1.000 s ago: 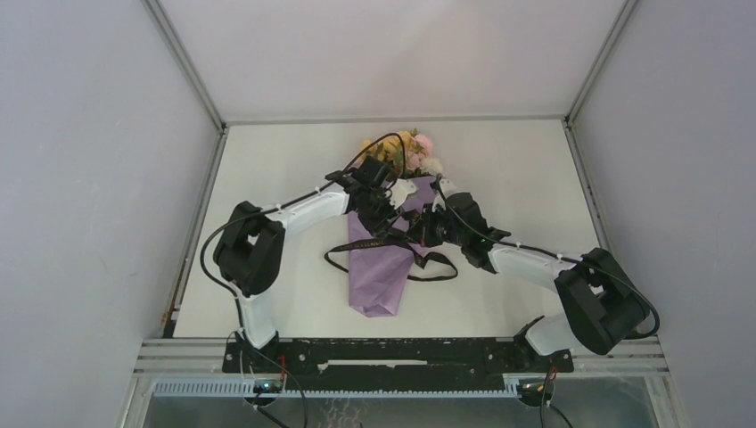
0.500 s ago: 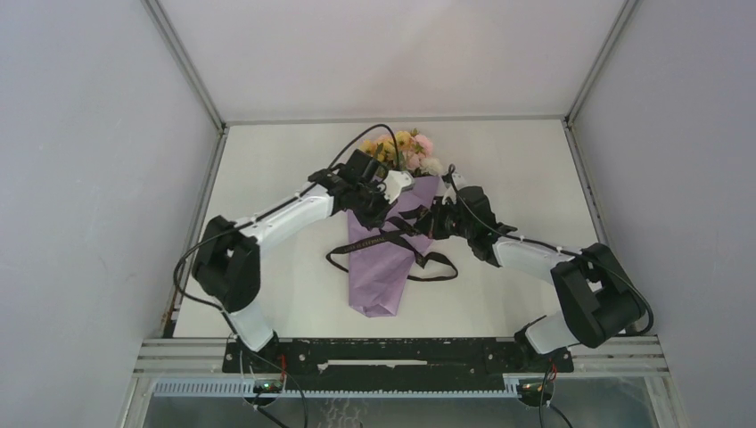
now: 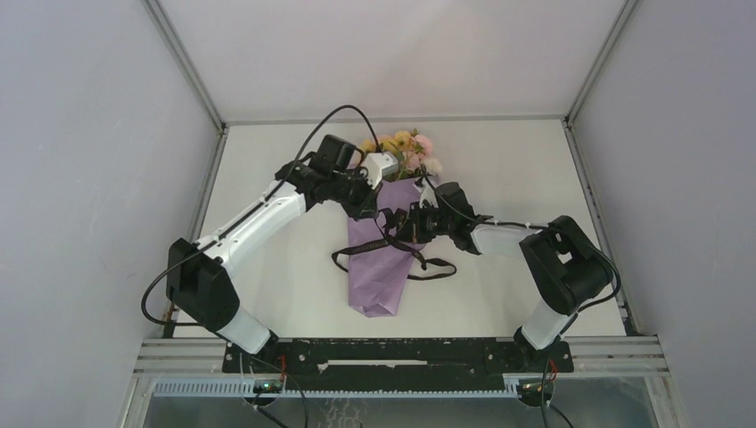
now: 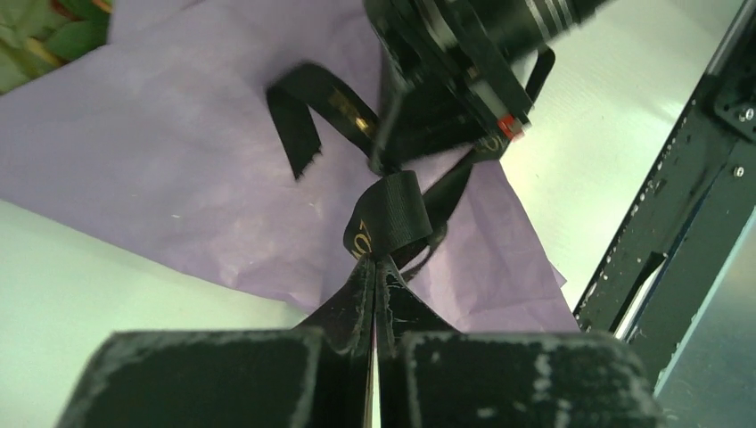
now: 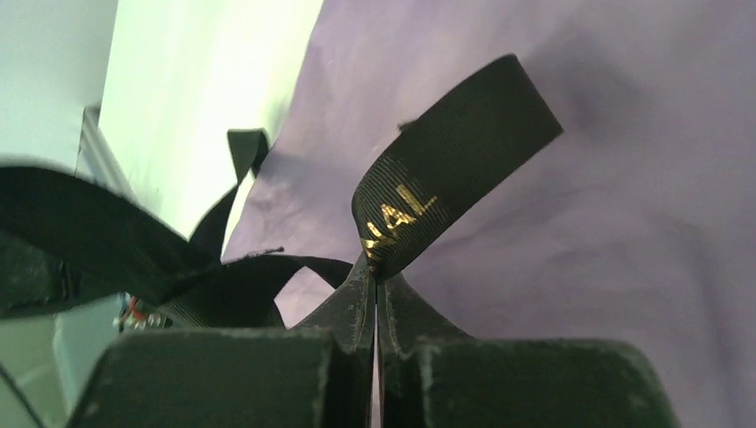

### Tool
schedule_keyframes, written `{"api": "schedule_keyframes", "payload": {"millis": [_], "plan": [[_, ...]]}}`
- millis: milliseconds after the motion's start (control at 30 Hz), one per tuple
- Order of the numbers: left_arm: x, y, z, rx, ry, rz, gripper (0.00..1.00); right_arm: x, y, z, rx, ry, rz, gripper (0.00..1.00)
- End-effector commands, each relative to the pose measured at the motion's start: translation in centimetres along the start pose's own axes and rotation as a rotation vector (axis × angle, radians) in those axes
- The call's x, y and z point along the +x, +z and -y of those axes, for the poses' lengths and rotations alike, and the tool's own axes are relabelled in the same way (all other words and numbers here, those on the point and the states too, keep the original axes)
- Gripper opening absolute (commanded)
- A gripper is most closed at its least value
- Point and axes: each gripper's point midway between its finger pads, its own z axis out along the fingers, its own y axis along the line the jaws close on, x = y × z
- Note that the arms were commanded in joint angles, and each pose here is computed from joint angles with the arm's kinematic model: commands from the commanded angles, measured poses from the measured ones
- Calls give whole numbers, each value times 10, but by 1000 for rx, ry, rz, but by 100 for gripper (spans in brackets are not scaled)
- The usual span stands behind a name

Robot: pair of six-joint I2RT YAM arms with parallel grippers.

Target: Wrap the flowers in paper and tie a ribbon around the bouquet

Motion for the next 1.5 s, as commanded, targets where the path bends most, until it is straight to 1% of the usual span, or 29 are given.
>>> {"api": "schedule_keyframes", "payload": {"millis": [0, 33, 167, 300, 367, 600, 700, 867, 1067, 1167, 1267, 1333, 1467], "plan": [[-45, -29, -5, -18, -3, 146, 0, 9, 0, -35, -184, -85, -79, 0], [-46, -28, -6, -21, -3, 149, 0, 13, -2, -38, -204, -88, -104, 1], [-43, -25, -11, -32, -13, 148, 0, 25, -9, -39, -218, -101, -175, 11], [-43, -21, -16, -42, -15, 156, 0, 22, -25, -44, -240, -103, -186, 21], [-42, -17, -18, -43, -16, 156, 0, 16, -31, -40, -207, -106, -174, 28], [-33, -5, -21, -35, -32, 123, 0, -8, -55, -12, -27, -68, -124, 44], [-31, -4, -21, -32, -32, 120, 0, -14, -60, -7, 30, -94, -117, 45], [-28, -4, -23, -41, -30, 114, 0, -16, -56, -6, 50, -86, -113, 45], [-15, -5, -26, -67, -21, 89, 0, -33, -46, 7, 100, -12, -66, 43], [-9, -5, -27, -69, -26, 80, 0, -30, -31, 6, 74, 11, -88, 32], [-3, -5, -28, -74, -38, 73, 0, -17, -14, -2, 44, -1, -142, 23], [5, -7, -35, -100, -55, 55, 0, -11, -6, -7, 26, -2, -171, 16], [33, -11, -57, -186, -106, -5, 0, -6, 3, -13, -22, 25, -189, 1]]}}
